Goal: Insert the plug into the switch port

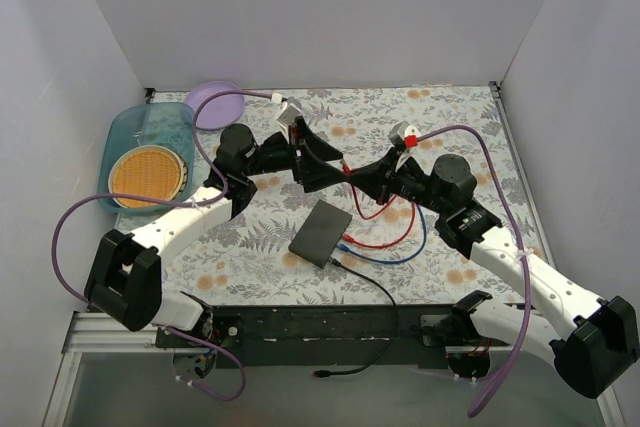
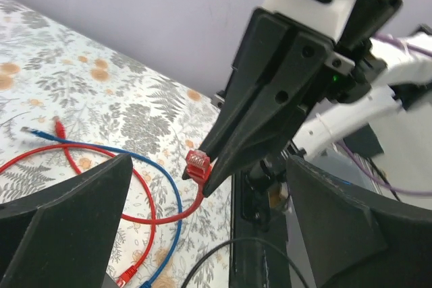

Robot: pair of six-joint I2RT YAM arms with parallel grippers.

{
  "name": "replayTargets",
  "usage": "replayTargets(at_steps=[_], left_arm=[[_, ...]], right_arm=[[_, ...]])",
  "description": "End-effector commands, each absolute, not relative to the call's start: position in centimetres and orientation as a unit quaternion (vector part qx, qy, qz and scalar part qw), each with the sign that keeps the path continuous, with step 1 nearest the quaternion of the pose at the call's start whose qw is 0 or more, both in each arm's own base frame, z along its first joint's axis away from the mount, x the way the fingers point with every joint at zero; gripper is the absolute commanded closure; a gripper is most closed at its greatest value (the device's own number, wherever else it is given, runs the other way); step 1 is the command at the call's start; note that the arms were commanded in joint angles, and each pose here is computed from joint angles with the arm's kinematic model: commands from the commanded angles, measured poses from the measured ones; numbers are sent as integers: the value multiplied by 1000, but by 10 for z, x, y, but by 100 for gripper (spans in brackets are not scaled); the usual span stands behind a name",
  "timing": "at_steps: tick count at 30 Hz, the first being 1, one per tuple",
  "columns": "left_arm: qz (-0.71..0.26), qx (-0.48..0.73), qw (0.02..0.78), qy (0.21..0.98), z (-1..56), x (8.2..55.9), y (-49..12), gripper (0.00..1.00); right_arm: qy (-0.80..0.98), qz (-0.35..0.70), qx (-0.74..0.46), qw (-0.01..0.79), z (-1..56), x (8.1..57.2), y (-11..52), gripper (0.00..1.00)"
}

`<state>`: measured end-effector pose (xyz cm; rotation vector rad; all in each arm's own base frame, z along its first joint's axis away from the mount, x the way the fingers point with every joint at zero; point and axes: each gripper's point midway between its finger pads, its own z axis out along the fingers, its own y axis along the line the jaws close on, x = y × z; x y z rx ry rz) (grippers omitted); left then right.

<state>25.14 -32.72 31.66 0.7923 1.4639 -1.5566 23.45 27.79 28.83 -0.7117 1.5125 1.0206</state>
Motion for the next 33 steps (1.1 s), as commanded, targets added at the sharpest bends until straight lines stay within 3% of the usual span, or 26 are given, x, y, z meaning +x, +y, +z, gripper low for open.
replayTargets(at_steps=[1,6,13,25,33], left_arm=[[-574,244,499,601,337,271,-311,2],[-499,146,570,636,340,304,-282,2],[-422,73,577,695,314,334,-261,2],[-413,100,519,742,262,337,-275,2],[-399,92,445,797,185,318,-270,2]], right_arm=[[638,416,-295,577,292,238,270,99],[661,391,-302,565,274,240,265,99],[706,348,-302,538,235,245,254,99],[797,269,-270,468,139,245,223,99],[844,216,-255,419,92,243,205,99]])
